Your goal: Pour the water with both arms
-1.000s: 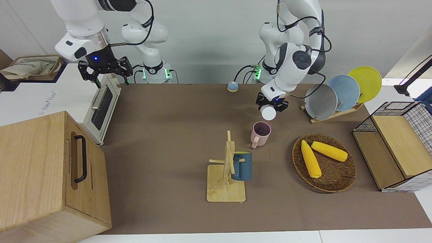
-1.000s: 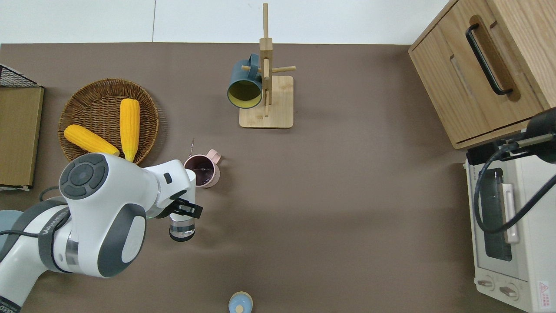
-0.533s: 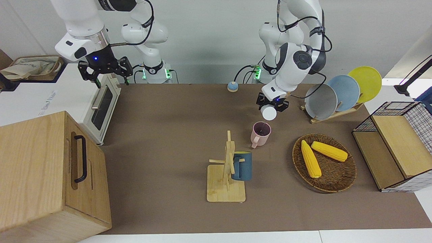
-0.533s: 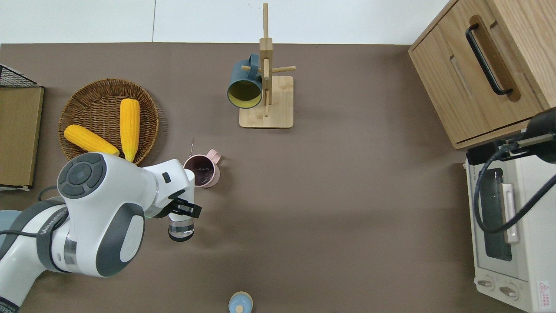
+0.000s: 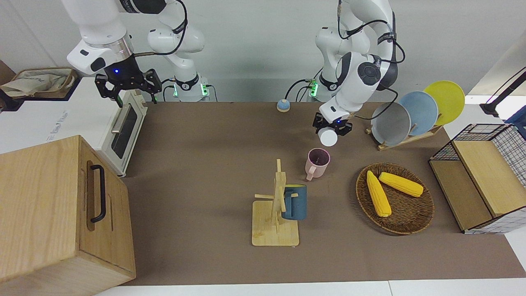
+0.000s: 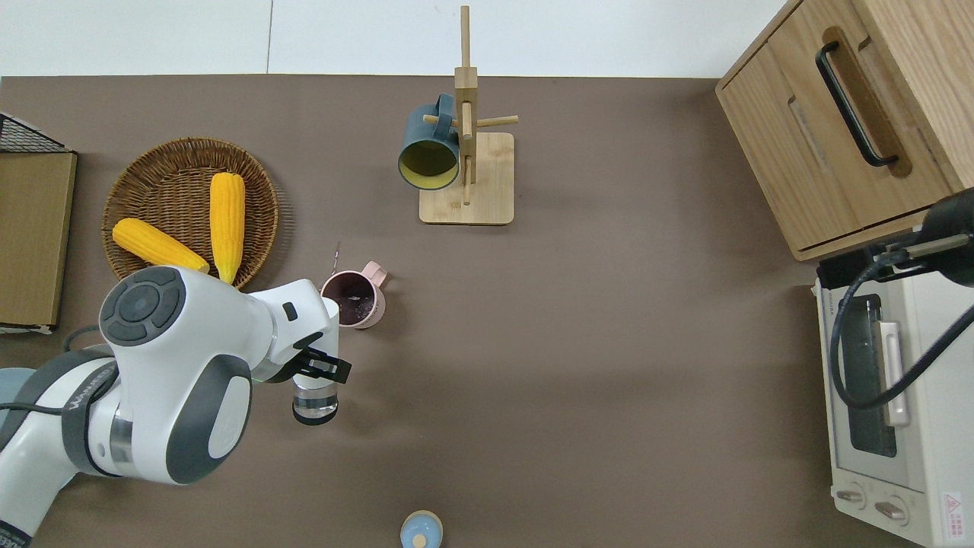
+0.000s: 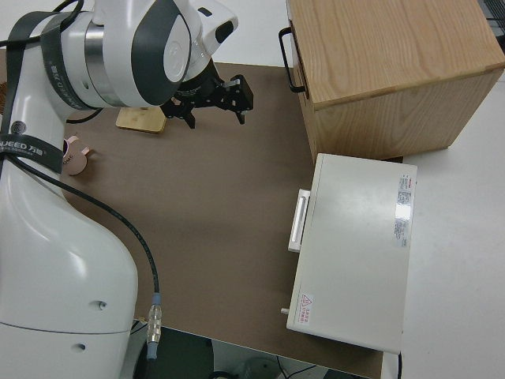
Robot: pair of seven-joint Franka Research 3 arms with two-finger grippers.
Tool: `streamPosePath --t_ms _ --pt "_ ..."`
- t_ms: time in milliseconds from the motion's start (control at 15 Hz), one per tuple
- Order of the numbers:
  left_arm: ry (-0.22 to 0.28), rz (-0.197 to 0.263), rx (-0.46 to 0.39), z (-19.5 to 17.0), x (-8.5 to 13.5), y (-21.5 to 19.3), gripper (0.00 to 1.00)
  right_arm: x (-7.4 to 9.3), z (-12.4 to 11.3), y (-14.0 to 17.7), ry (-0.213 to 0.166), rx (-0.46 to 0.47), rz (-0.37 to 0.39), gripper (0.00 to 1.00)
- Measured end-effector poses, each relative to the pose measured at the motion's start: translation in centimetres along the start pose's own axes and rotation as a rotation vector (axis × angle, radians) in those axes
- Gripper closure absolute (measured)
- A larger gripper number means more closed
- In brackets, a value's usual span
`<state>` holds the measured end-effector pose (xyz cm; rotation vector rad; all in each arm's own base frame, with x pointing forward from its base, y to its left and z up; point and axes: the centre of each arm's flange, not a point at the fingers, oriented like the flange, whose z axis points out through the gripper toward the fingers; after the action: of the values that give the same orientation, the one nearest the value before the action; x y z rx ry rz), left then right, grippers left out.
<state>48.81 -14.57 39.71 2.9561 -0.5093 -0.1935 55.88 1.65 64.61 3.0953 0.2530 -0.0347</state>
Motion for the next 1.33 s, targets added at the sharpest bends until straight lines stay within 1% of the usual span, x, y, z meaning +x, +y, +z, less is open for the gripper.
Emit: streamPosePath --t_ms 267,933,1333 --pt "-0.018 -0.007 0.019 0.08 -0.18 -0.12 0.36 0.0 0.0 0.0 0.0 0.0 0.0 0.01" --pt "-0.01 -0.009 0.02 -0.49 0.05 -0.06 0.36 0.0 0.0 0.0 0.0 0.0 0.0 0.01" --pt "-0.019 -0.01 0.02 -0.29 0.03 -0.07 0.36 0.0 0.0 0.0 0.0 0.0 0.0 0.01"
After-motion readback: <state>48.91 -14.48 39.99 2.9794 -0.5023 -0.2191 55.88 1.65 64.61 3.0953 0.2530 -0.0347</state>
